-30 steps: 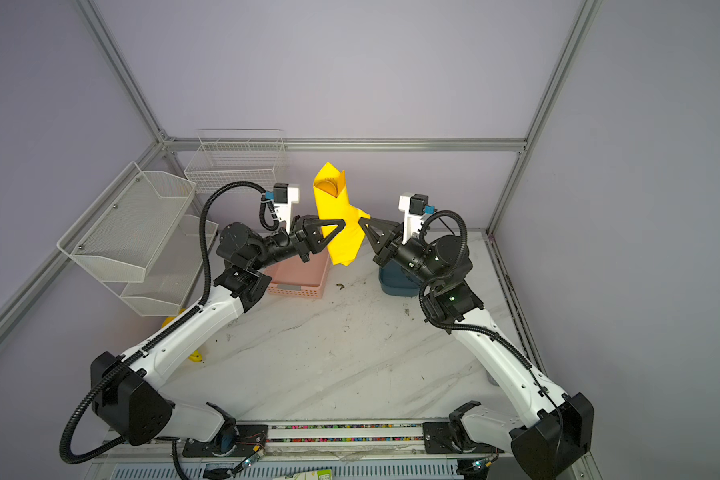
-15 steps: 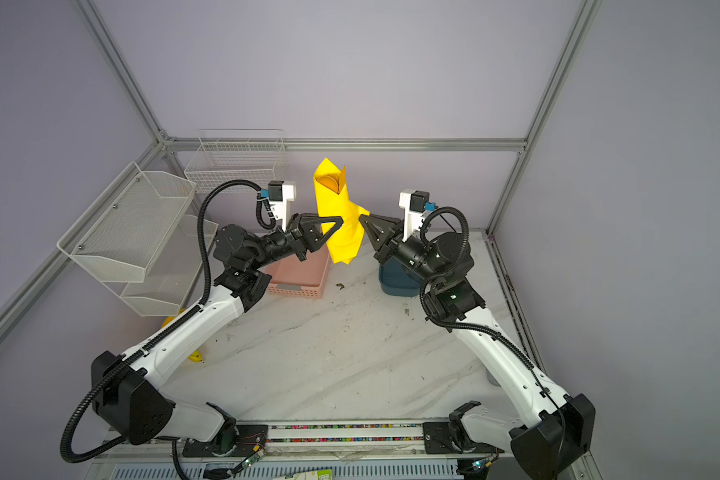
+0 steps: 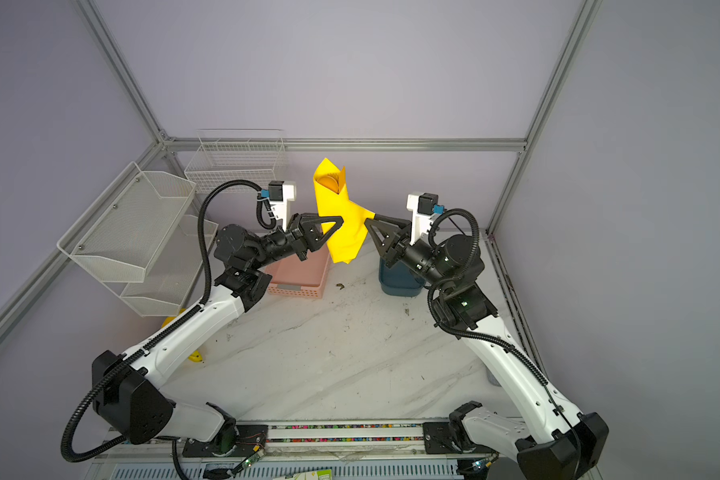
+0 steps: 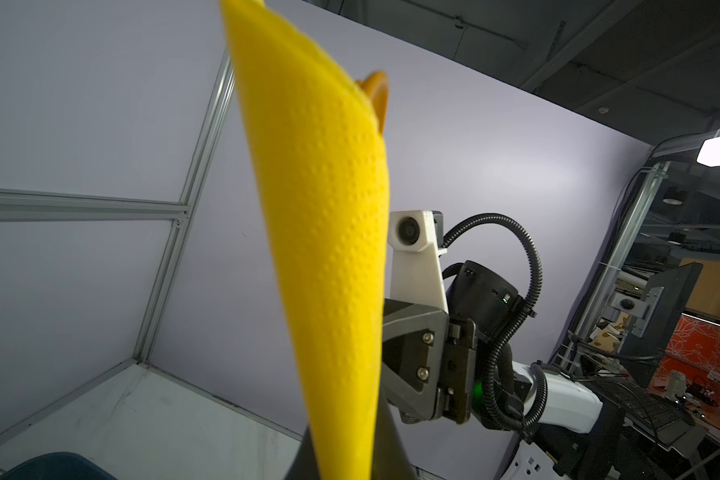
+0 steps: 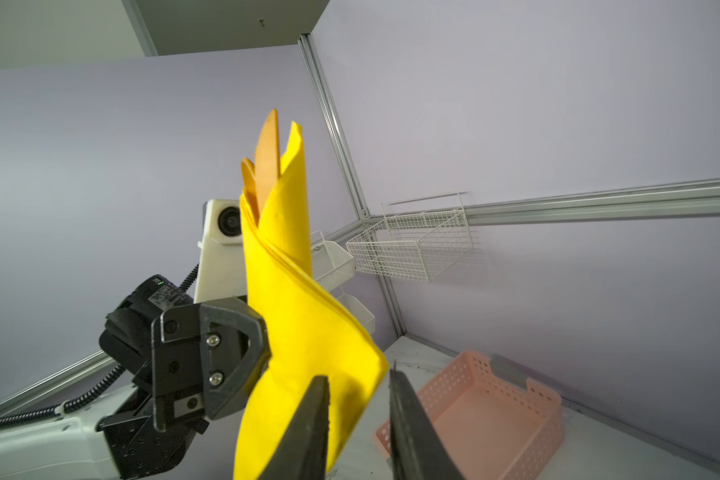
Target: Place the utensils on the paper napkin and roll it up
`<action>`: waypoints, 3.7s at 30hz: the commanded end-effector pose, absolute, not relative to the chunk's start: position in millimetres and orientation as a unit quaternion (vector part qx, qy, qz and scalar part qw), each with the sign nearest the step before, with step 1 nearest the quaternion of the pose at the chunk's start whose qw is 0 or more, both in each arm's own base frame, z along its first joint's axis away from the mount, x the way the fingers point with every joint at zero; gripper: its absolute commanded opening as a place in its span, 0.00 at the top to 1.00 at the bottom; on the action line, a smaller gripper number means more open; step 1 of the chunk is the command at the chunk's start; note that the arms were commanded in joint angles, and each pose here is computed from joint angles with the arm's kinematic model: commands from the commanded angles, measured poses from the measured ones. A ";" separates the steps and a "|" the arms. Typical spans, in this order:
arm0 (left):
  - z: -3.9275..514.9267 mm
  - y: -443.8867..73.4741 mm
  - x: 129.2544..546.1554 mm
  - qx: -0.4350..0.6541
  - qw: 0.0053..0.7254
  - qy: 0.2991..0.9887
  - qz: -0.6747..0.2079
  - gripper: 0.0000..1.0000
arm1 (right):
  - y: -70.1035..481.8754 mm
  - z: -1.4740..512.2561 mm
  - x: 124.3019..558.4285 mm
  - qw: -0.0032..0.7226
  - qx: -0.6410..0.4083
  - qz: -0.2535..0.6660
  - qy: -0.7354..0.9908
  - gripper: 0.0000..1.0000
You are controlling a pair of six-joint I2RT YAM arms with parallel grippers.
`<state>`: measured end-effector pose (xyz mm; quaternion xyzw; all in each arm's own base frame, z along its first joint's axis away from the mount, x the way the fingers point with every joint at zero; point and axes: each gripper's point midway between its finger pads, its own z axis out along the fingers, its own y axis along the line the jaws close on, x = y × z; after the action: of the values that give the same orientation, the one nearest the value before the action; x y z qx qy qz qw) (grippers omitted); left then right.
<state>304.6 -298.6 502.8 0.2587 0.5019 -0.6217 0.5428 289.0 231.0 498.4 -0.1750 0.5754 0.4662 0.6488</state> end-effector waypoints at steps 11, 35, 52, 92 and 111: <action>542.4 -280.9 283.2 0.272 0.592 0.462 -0.602 0.91 | 260.0 512.6 264.4 0.581 -0.263 0.534 0.555 0.78; 549.8 -280.2 283.6 0.271 0.598 0.452 -0.604 0.91 | 272.6 470.9 272.4 0.524 -0.277 0.533 0.603 0.76; 555.4 -278.5 281.5 0.269 0.600 0.446 -0.608 0.91 | 270.7 449.9 275.4 0.503 -0.263 0.521 0.637 0.87; 554.6 -280.2 280.2 0.273 0.590 0.444 -0.616 0.92 | 269.9 503.9 265.4 0.544 -0.282 0.543 0.574 0.61; 562.2 -278.1 273.3 0.276 0.589 0.430 -0.626 0.92 | 272.5 490.4 273.0 0.541 -0.283 0.531 0.587 0.55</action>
<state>293.6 -290.3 519.0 0.2566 0.4855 -0.6252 0.5546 273.0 273.4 483.0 -0.2735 0.6006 0.5371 0.5253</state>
